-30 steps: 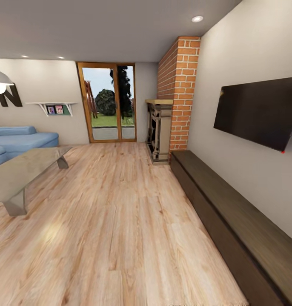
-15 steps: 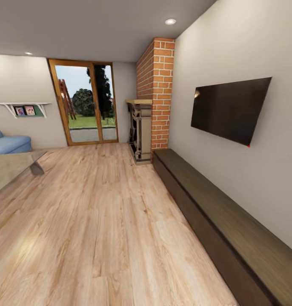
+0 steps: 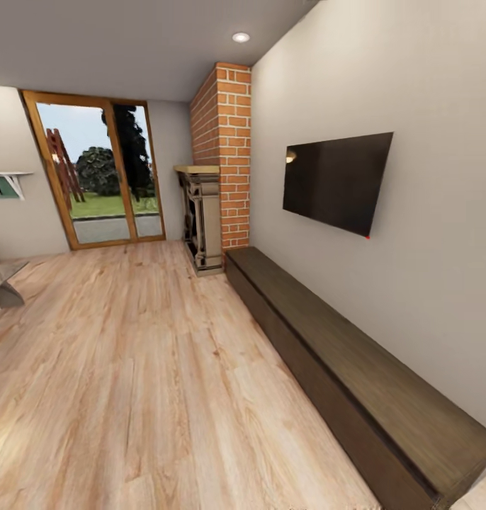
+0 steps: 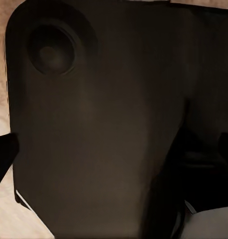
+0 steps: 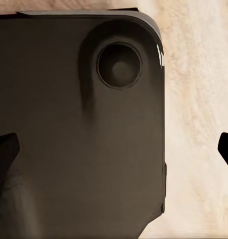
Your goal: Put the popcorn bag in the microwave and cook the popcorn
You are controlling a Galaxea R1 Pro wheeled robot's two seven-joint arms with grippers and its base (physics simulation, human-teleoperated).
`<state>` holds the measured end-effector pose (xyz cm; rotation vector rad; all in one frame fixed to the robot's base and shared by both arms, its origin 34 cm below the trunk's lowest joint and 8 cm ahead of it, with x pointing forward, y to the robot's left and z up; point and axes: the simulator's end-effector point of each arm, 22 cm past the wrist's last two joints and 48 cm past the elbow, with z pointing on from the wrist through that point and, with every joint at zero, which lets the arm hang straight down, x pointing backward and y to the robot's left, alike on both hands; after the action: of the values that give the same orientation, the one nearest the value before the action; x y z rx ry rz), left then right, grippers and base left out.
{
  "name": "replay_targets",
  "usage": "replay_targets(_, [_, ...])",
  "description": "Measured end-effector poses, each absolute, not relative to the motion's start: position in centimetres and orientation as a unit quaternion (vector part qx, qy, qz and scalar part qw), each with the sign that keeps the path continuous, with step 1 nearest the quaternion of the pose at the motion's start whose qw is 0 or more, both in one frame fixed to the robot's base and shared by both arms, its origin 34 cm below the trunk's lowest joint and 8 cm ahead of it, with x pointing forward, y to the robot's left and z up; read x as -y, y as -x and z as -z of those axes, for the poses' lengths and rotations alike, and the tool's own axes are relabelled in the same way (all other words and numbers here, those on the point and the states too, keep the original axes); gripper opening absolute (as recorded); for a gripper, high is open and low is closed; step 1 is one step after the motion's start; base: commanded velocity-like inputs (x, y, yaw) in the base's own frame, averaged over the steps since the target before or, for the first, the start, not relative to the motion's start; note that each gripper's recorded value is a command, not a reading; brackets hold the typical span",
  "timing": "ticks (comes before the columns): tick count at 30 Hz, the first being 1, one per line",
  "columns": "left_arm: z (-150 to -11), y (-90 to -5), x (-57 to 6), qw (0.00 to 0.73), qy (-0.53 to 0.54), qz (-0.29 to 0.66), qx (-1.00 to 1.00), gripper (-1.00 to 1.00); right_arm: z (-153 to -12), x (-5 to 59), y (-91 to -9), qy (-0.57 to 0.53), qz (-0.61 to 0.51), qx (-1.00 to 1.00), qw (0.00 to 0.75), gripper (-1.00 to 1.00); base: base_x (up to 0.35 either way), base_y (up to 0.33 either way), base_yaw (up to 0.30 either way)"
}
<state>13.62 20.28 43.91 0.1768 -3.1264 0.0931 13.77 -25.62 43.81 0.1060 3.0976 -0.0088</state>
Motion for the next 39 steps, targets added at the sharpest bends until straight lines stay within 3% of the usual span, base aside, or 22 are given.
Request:
replay_targets(7, [-43.88,-13.58,-20.76,0.006,-0.110,-0.024,0.994,1.00,-43.81,25.55,-13.72,-0.035,0.003,-0.999,0.021,1.00,0.000,0.000,-0.296])
replay_targets(39, [-43.89,-13.60,-20.62,0.006,-0.112,-0.025,0.993,1.00,-43.83,25.55,-13.17,-0.033,0.002,-0.999,0.016,1.00,0.000,0.000,-0.296])
